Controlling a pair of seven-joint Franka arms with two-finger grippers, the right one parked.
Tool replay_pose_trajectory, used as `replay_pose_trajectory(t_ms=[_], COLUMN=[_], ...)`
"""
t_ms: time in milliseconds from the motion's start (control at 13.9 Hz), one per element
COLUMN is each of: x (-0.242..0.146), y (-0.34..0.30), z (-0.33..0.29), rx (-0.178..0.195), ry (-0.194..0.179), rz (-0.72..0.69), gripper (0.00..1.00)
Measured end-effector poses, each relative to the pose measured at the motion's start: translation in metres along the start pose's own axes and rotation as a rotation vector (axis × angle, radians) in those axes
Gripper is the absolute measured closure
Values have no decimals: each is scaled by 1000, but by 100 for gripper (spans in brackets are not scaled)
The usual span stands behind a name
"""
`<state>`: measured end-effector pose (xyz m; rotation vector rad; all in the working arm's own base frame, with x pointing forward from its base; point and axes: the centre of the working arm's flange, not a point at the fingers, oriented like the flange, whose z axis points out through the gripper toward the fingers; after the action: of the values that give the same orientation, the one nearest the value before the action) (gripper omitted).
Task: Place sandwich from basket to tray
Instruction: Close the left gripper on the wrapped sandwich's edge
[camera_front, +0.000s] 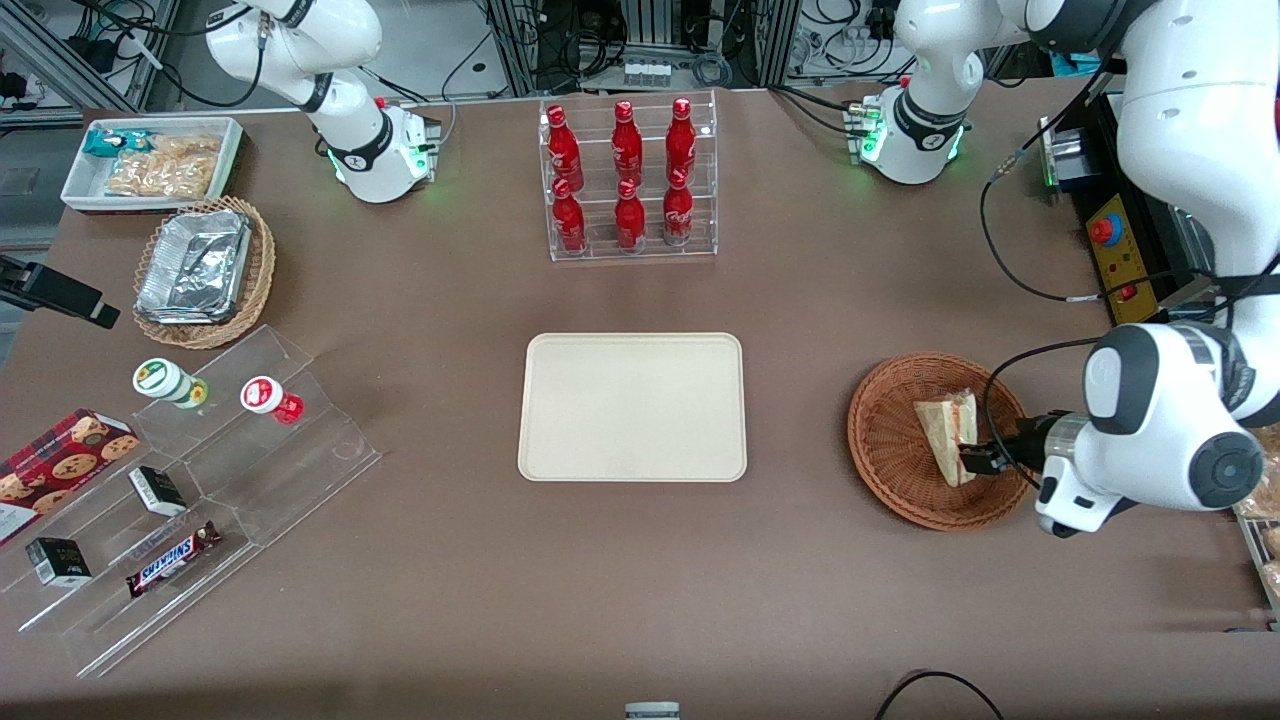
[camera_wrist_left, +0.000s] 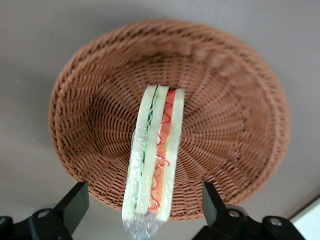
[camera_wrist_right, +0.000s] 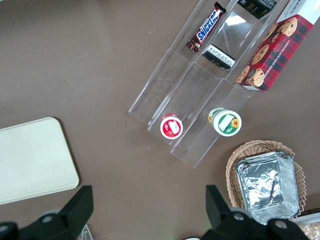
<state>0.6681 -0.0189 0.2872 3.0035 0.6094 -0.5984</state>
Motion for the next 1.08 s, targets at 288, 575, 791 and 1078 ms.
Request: replay_pose_trajectory(t_ms=[288, 575, 791, 1078], x=[0, 3, 4, 5], y=[-4, -3, 0, 3], z=[31, 31, 37, 53], rx=[22, 13, 9, 17], ry=[-56, -39, -30, -52], rz=[-3, -2, 8, 42], gripper=[0, 0, 0, 0])
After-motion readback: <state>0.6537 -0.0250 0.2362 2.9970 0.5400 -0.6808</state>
